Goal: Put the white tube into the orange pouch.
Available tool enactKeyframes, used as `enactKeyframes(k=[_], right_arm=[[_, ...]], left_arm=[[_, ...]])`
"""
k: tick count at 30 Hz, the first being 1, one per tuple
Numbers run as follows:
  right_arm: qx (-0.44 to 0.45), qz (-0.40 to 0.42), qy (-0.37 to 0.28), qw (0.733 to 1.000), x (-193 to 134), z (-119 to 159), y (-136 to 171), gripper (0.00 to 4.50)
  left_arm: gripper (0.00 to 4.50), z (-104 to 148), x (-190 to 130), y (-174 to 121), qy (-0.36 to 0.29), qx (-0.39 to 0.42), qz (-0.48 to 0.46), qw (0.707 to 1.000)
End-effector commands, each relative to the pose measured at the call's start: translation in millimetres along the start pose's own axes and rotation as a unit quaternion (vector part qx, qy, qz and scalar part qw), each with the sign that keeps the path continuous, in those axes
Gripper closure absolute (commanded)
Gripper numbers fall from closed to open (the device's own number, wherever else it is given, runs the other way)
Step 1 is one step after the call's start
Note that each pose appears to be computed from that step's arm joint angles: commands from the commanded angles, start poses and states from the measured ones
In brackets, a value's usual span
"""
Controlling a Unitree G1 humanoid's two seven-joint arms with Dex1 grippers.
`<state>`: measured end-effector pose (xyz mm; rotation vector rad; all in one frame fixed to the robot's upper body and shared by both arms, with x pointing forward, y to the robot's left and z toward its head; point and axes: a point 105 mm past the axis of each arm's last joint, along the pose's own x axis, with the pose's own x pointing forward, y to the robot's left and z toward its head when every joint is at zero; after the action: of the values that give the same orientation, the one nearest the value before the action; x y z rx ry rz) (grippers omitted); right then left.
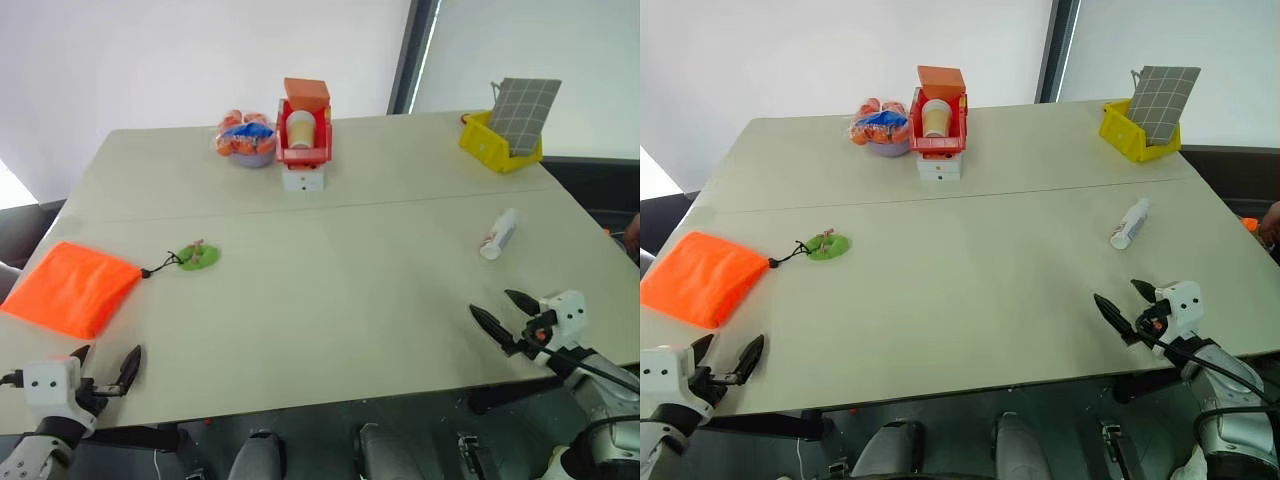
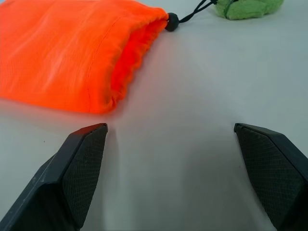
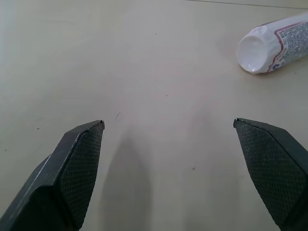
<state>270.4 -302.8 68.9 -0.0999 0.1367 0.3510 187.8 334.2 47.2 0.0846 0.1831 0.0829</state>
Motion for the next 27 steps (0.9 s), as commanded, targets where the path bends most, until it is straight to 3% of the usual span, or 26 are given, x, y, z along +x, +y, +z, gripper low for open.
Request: enactKeyframes(k=[1,16,22,27], right_arm=[[-0.016,-0.003,-0.020,1.000,0.2,11.0,-4.3,0.03],[-0.012,0.007,-0.023,1.000,2.1,8.0,-2.6,0.03],[-0.007,0.039,-0.026,0.999,7.9,9.2,11.6,0.03],[-0.002,0.093,-0.043,0.995,19.0,22.2,35.4,0.03]], left_arm=[[0.00,-1.2,-2.2,5.6,0.004,0.002,0.013,1.000],[0.00,2.4,3.9,-3.9,0.005,-0.003,-0.001,1.000],[0.00,38.7,20.1,-56.7,-0.076,0.092,-0.060,0.991],[0.00,58.2,35.8,-75.5,-0.111,0.220,-0.018,0.969]])
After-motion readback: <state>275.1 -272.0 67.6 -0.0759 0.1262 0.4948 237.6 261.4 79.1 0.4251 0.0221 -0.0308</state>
